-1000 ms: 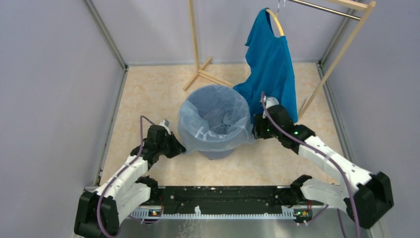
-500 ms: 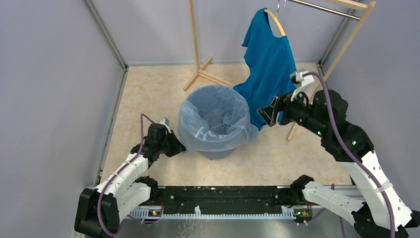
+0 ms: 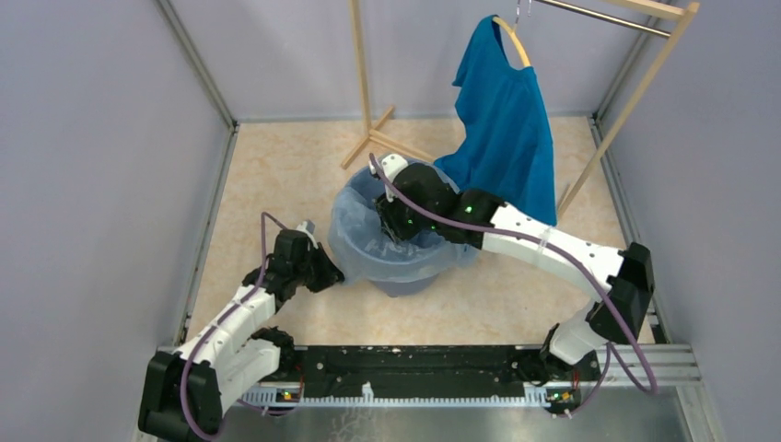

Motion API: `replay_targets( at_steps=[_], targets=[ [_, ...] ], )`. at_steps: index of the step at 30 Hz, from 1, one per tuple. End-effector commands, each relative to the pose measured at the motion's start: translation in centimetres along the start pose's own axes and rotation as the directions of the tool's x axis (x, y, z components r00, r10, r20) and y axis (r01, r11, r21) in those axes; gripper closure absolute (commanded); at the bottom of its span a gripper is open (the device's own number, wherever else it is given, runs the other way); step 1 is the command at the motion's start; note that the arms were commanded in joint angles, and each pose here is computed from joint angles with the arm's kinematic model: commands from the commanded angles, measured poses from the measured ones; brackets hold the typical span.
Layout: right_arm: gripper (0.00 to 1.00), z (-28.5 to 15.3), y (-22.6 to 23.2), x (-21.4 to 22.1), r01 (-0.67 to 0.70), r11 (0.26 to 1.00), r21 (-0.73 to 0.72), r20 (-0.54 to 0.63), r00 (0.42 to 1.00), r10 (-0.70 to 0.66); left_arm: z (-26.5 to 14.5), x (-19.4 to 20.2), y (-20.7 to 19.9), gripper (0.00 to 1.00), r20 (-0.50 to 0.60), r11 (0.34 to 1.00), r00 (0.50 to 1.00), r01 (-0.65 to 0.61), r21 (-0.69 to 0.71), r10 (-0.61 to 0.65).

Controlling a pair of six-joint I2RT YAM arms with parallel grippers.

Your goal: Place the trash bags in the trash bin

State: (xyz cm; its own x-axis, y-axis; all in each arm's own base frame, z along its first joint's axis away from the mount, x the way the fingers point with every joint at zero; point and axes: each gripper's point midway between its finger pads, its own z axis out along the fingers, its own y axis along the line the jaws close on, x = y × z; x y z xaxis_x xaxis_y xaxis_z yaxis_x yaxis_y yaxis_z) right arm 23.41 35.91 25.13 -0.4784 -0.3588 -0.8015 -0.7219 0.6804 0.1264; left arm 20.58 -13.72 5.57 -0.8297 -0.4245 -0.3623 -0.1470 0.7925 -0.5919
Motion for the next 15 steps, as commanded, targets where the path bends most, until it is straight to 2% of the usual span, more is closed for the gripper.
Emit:
replay_targets(
  at_steps=[1,6,10,12,15],
  targets=[
    [0.65,1.3,-2.2,-0.5,0.028,0.992,0.124,0.044,0.998,-0.034,-0.6,-0.9,-1.5,0.96,0.025,0.999,0.999,-0.024,0.044,0.022],
    [0.70,5.7,0.5,1.9,-0.006,1.000,0.014,-0.021,1.000,0.007,-0.8,-1.1,-1.8,0.95,0.038,0.998,0.999,-0.023,0.058,0.021],
    [0.70,6.4,3.2,2.2,-0.076,0.990,-0.117,-0.036,0.997,0.073,-0.8,-1.2,-2.0,0.96,0.031,0.998,0.999,-0.032,0.059,0.030],
    [0.70,5.2,2.8,1.5,-0.081,0.992,-0.102,-0.007,0.997,0.080,-0.8,-1.3,-1.9,0.96,0.032,0.998,0.999,-0.035,0.056,0.033],
    [0.64,2.9,0.4,0.2,-0.047,0.999,0.008,0.032,0.998,0.046,-0.7,-1.3,-1.9,0.96,0.031,0.998,0.999,-0.038,0.056,0.036]
  ],
)
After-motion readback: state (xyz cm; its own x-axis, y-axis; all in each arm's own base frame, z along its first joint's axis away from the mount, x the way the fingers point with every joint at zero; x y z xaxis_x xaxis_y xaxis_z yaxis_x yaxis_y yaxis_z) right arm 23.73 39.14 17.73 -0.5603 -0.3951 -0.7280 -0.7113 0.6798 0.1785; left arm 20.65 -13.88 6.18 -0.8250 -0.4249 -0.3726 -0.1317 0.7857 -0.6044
